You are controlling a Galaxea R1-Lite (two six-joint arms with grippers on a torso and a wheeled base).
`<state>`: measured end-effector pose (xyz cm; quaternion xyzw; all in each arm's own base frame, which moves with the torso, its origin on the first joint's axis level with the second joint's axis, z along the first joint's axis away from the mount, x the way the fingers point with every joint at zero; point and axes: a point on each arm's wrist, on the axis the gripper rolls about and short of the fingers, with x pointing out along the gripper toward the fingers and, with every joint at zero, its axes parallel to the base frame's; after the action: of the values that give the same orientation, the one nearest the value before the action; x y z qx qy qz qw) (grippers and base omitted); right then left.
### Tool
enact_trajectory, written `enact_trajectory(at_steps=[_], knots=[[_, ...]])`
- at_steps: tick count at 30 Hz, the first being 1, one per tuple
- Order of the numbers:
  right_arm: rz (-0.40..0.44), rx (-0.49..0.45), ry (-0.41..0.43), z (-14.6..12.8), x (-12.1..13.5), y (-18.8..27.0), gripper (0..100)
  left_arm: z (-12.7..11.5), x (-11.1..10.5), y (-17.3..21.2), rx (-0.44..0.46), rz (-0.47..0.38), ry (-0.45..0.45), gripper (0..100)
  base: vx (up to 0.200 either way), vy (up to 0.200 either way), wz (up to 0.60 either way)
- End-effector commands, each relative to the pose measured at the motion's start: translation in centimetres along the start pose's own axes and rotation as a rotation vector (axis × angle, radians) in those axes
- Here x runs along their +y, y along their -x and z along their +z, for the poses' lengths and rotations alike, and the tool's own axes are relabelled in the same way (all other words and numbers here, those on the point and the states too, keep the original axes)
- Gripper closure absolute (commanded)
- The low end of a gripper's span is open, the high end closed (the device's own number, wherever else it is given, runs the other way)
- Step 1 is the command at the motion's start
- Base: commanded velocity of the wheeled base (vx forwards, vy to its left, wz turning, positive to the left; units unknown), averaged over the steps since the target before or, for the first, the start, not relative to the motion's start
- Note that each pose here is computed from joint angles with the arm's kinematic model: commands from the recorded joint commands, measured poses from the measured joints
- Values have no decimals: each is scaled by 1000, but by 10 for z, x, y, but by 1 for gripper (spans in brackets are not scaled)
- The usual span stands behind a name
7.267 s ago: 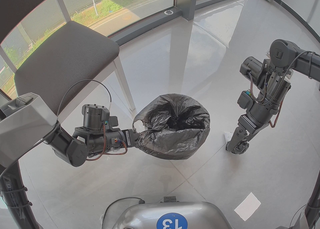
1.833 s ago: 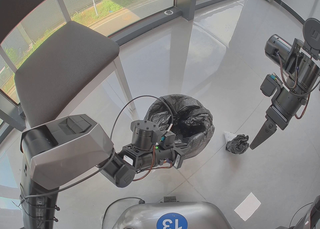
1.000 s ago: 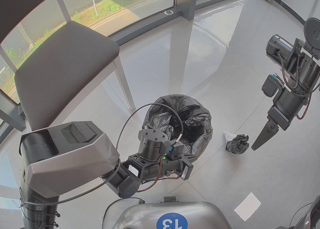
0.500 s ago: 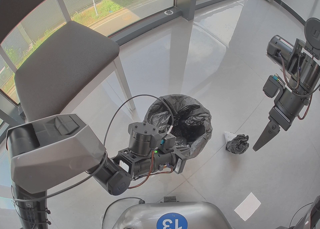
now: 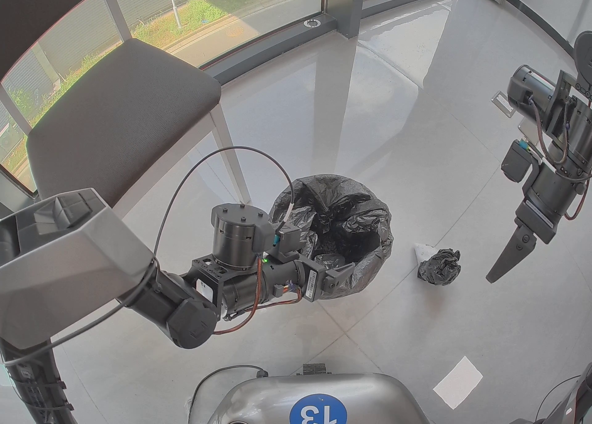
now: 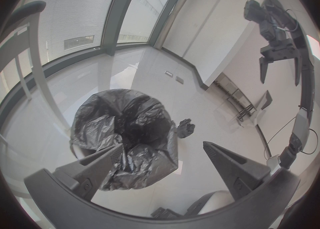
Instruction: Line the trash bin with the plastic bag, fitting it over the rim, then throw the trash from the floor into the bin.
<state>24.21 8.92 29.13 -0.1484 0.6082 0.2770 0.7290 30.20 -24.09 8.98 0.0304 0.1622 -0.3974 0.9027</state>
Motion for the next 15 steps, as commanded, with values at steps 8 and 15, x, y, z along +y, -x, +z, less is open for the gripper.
enact_trajectory(at_steps=[8,15], knots=[[-164,-206,18,-5,-12,26,0,54,-3,41,-29,122,-2,0,0,0,0],[-237,-453,-22,17,-43,-36,0,67,5,62,-46,186,12,0,0,0,0]])
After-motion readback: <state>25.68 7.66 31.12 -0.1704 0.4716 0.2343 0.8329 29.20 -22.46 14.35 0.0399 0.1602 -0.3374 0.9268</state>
